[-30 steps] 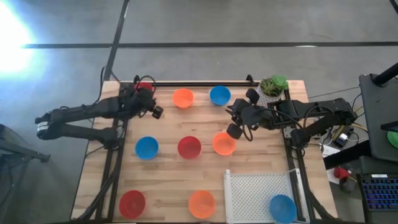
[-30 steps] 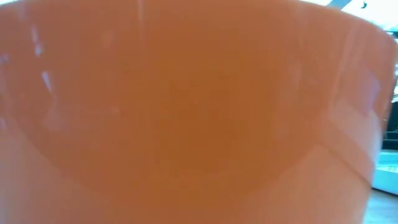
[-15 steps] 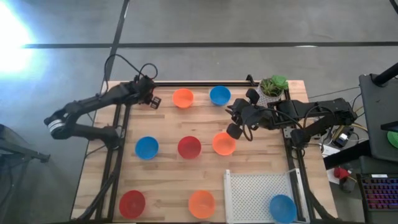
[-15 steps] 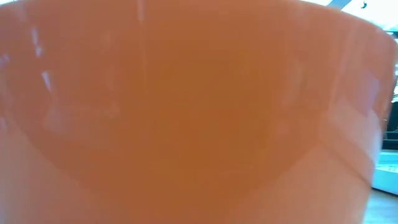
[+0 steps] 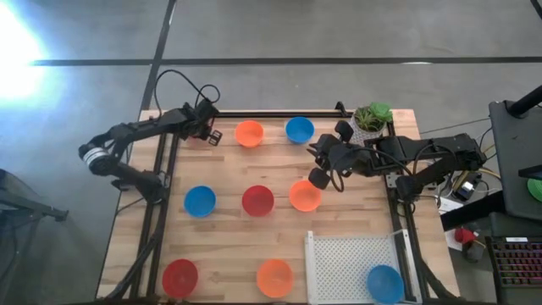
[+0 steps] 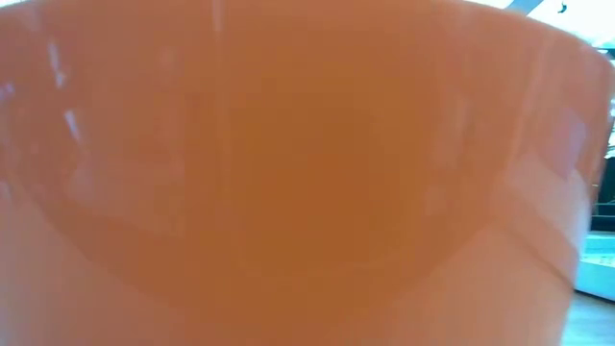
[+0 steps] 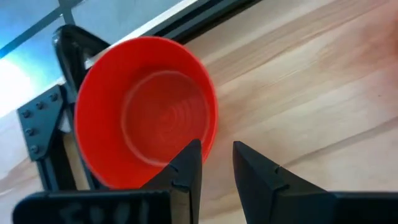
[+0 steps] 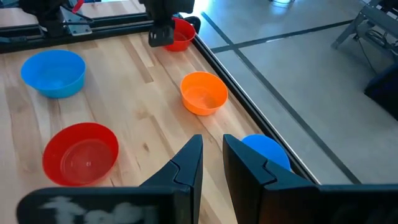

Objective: Pick & Place Mini bowls
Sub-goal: Put the top right red bowl on the shelf

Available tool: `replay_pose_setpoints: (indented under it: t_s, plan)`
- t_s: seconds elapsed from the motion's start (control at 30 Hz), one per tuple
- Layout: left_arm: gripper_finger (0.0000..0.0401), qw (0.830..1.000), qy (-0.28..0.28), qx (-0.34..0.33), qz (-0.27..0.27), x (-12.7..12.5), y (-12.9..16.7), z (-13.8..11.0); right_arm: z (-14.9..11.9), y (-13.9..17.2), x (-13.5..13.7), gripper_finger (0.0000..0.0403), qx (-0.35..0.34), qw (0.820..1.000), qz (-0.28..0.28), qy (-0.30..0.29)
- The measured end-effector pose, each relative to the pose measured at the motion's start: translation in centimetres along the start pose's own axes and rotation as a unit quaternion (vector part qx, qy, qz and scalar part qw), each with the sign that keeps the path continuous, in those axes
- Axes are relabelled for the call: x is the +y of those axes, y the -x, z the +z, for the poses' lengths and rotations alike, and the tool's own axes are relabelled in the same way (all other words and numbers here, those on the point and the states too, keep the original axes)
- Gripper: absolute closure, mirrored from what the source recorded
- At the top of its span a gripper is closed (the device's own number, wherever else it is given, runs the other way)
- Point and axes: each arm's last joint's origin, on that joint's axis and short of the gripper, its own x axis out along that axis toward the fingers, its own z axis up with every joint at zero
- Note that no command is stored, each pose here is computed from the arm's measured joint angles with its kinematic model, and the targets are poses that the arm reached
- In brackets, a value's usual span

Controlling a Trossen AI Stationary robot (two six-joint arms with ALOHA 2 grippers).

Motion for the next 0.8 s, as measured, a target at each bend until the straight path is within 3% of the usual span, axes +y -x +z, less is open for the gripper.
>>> replay_pose_setpoints:
  t_s: [0.8]
  plan:
    - [0.0317, 0.998, -0.031, 0.039, 0.028, -1.1, -3.5, -0.1, 0.0, 0.0, 0.0, 0.0344, 0.0, 1.0, 0.0, 0.006]
